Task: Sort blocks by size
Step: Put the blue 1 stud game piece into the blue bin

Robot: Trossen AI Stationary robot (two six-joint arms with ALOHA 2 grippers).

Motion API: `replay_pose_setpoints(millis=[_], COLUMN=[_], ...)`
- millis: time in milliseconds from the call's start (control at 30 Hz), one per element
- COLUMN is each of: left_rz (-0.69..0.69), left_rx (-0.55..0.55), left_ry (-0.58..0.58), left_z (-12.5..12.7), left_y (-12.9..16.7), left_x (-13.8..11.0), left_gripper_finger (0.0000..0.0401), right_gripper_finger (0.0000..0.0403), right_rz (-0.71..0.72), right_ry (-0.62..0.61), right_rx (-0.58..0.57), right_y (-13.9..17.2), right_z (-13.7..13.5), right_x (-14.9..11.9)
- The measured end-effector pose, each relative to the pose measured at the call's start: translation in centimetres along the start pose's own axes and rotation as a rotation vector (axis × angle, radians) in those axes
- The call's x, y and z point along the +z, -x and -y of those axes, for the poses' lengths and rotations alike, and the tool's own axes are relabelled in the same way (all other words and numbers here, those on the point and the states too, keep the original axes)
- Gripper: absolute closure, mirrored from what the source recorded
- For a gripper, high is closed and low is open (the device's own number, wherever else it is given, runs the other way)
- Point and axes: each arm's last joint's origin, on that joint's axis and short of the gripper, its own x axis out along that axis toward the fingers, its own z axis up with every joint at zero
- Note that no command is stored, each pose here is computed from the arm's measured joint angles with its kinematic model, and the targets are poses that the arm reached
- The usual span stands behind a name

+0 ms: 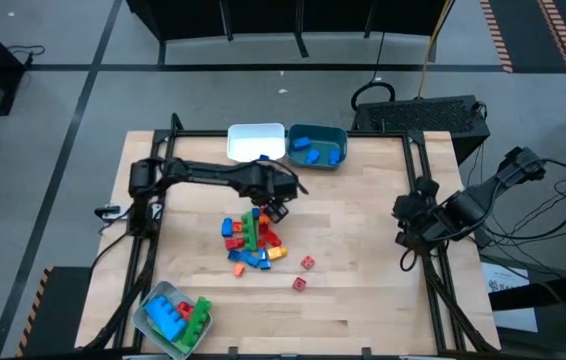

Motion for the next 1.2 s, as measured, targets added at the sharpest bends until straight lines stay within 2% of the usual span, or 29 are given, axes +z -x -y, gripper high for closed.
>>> replay_pose_setpoints(millis=[167, 333, 633, 1000, 1200], left_rz=[0.106, 0.129, 0.109, 0.016, 0.002], left_rx=[-0.076, -0.121, -0.088, -0.019, -0.029], left_ry=[0.066, 0.071, 0.1, 0.08, 0.075], left_z=[0.3, 1.1, 2.1, 3.7, 3.7], left_y=[0.6, -0.3, -2.0, -6.2, -6.7], left_x=[1.5, 2.0, 1.6, 0.6, 0.8], left_gripper_finger=[0.0127, 0.0127, 0.0127, 0.0127, 0.0135], right_gripper_finger=[0.0221, 0.0211, 0.0211, 0.0211, 0.0211], right_rz=[-0.042, -0.052, -0.037, -0.027, -0.021], right_ry=[-0.013, -0.032, -0.05, -0.062, -0.066], right_rx=[-0.018, -0.033, -0.014, 0.0, 0.006], right_y=[-1.0, -1.5, -1.7, -1.7, -1.7], right_z=[-0.2, -0.3, -0.6, -0.8, -0.8], right_x=[-0.8, -1.1, -1.1, -0.9, -0.9])
